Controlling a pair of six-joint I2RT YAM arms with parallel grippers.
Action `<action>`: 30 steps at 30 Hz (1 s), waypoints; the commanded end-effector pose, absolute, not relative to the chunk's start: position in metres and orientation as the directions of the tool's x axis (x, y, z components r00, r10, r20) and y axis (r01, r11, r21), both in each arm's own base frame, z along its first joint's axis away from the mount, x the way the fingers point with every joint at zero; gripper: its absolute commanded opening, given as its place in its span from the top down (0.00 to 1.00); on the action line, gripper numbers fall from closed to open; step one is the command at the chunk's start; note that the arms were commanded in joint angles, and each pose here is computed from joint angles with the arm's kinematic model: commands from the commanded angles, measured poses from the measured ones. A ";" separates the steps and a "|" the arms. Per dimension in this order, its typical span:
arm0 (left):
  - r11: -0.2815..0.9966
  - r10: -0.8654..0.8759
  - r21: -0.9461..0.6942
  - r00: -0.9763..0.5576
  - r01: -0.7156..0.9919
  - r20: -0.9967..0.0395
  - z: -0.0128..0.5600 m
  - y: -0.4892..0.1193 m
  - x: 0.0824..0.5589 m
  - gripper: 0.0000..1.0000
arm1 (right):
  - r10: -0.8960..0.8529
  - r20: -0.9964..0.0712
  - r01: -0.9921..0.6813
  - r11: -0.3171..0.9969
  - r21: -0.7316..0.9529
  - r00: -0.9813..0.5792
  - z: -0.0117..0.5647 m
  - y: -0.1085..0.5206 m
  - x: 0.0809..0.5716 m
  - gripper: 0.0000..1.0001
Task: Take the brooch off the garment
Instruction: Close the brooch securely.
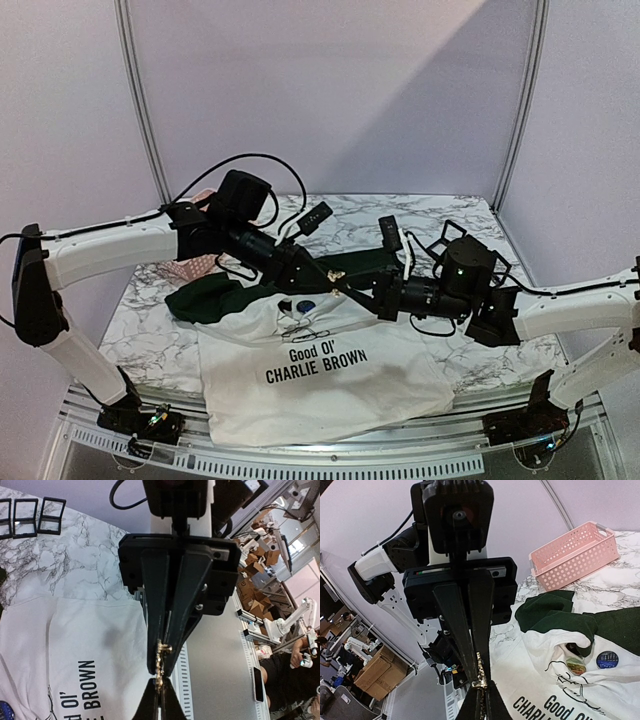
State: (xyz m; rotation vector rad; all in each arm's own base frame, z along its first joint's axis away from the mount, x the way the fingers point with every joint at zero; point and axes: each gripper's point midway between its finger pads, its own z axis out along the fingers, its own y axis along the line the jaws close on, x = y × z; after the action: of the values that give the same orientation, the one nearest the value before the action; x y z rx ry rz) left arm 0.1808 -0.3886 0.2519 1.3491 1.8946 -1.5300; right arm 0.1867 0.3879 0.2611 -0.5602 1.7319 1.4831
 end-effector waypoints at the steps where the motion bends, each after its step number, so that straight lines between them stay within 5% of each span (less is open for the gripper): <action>1: -0.017 0.431 -0.555 -0.495 0.832 -0.755 0.265 -0.383 0.183 1.00 | 0.179 -0.788 -0.731 0.299 0.613 -0.589 0.253 0.372 0.200 0.93; 10: 0.032 0.436 -0.567 -0.522 0.823 -0.733 0.254 -0.385 0.192 1.00 | 0.126 -0.816 -0.793 0.194 0.578 -0.564 0.271 0.386 0.185 0.80; 22: 0.086 0.418 -0.556 -0.536 0.827 -0.733 0.252 -0.383 0.204 1.00 | 0.135 -0.825 -0.792 0.232 0.564 -0.548 0.274 0.377 0.187 0.74; 30: 0.213 0.331 -0.487 -0.532 0.847 -0.779 0.256 -0.377 0.229 1.00 | 0.177 -0.816 -0.774 0.261 0.578 -0.550 0.272 0.357 0.197 0.51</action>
State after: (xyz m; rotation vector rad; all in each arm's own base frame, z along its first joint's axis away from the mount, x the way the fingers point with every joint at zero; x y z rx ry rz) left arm 0.2089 -0.3851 0.2466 1.1910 1.9977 -1.3988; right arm 0.1912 0.3698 0.2707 -0.5909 1.6956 1.4256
